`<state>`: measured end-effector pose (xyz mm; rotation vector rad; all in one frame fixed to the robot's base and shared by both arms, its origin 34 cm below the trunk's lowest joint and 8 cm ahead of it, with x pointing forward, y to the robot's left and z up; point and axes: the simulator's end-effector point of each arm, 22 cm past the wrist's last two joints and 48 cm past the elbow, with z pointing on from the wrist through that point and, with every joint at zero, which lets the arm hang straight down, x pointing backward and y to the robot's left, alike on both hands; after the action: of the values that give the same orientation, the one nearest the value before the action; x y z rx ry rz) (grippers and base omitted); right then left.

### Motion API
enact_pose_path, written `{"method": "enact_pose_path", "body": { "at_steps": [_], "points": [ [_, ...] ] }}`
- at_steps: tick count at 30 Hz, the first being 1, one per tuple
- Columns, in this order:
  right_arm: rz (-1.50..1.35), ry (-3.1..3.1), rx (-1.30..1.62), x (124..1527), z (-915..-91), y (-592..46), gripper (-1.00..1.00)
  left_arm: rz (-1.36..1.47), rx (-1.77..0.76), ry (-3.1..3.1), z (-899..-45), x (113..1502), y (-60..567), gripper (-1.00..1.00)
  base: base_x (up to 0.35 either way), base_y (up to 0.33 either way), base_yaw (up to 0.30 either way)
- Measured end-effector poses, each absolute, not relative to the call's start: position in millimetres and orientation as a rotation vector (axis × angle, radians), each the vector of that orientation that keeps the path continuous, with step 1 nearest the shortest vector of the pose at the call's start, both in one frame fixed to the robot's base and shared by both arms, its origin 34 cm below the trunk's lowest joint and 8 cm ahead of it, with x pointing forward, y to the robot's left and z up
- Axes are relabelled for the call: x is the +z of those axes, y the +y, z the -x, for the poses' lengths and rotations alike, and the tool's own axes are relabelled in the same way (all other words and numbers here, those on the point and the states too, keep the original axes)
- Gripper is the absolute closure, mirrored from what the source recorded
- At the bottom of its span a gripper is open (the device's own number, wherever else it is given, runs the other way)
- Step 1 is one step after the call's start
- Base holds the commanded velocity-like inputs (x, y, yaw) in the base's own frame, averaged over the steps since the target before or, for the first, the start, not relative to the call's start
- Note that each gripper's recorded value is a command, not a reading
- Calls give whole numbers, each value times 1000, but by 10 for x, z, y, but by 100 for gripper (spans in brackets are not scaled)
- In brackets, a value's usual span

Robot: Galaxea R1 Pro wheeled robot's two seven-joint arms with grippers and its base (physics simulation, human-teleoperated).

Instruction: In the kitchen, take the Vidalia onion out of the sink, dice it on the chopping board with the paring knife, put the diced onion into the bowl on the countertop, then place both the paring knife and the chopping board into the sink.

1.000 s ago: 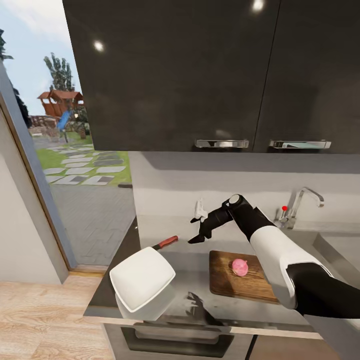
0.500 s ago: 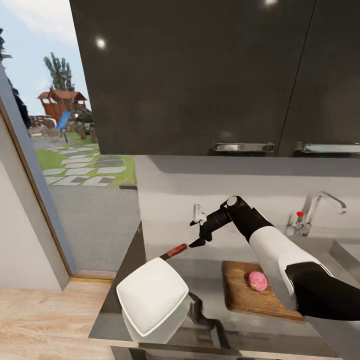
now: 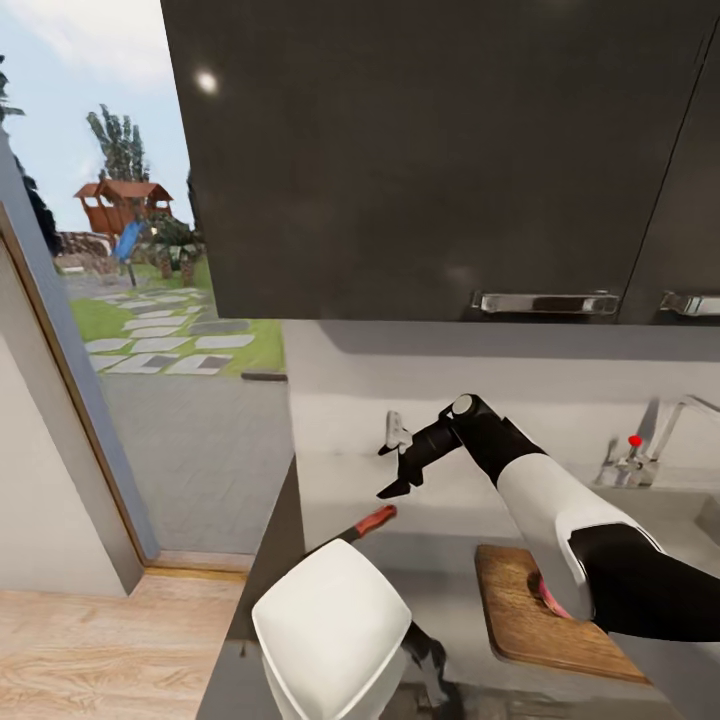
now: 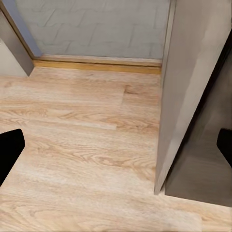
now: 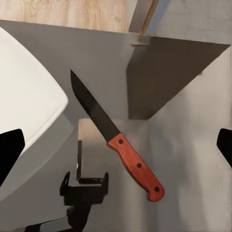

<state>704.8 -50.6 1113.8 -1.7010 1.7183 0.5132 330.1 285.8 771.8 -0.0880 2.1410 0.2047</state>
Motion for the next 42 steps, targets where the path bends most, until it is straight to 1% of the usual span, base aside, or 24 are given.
{"method": "enact_pose_path", "body": {
  "at_steps": [7, 18, 42],
  "points": [
    [1722, 1709, 524, 11060, -7010, -515, -100, 87, 205, 2142, -3298, 7715, 2858, -100, 15, 19, 0],
    [1854, 1734, 452, 10726, -6930, -744, -100, 86, 204, 2143, -3297, 7713, 2852, -100, 1, 1, 0],
    [1890, 1704, 462, 10589, -6914, -770, -100, 82, 206, 2167, -3232, 7653, 2853, -100, 0, 0, 0]
  ]
}}
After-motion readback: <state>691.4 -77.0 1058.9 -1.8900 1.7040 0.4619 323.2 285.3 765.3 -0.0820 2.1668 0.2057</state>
